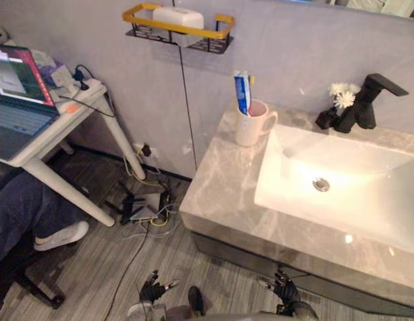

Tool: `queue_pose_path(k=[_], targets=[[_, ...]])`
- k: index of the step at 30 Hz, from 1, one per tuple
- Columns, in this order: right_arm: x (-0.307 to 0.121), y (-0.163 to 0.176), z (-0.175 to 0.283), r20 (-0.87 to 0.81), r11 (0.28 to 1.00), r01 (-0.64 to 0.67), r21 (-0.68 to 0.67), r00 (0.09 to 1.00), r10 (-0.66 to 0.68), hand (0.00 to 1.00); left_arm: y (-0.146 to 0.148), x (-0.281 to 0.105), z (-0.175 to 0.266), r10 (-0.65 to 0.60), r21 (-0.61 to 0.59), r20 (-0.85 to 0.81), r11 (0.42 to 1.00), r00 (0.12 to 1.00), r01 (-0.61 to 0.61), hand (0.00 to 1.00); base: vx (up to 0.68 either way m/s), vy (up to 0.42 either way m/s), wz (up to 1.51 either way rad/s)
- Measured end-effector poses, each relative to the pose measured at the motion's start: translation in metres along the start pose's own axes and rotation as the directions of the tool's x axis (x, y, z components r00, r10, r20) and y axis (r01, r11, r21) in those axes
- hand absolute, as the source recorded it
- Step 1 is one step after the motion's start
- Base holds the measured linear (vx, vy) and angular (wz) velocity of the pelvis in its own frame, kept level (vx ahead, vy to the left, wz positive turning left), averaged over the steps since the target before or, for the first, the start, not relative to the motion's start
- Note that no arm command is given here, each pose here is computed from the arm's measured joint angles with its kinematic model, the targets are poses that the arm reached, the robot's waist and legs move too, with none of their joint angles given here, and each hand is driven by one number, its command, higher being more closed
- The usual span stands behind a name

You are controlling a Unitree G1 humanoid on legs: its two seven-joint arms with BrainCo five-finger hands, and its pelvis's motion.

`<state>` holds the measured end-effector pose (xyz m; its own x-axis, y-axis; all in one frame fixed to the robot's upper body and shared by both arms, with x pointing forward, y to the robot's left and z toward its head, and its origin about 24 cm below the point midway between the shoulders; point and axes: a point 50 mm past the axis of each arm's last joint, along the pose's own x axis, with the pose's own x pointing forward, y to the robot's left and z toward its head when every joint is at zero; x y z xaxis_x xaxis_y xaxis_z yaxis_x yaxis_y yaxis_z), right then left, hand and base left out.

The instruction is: Organize washtable

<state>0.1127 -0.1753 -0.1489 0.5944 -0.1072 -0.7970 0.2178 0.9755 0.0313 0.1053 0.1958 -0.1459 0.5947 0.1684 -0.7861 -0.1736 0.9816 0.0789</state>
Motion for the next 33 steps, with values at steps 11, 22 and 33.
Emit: queue_pose_path(k=[11, 22, 33], targets=[[0.005, 0.007, -0.003, -0.122, 0.997, 0.022, 0.077, 0.992, -0.013, 0.00, -0.017, 0.012, 0.033, -0.091, 0.192, 0.071, 0.978, 0.993, 0.076, 0.00, 0.07, 0.007, 0.53], [0.010, 0.045, 0.036, 0.061, 0.930, -0.213, -0.299, 0.968, 0.242, 0.00, -0.034, 0.018, 0.048, -0.122, 0.253, 0.096, 0.963, 0.988, 0.095, 0.00, -0.19, -0.187, 0.92], [0.012, 0.023, 0.043, 0.101, 0.956, -0.114, -0.269, 0.984, 0.146, 0.00, -0.067, 0.013, 0.037, -0.220, 0.332, 0.037, 0.923, 0.975, 0.195, 0.00, -0.26, -0.096, 0.85]])
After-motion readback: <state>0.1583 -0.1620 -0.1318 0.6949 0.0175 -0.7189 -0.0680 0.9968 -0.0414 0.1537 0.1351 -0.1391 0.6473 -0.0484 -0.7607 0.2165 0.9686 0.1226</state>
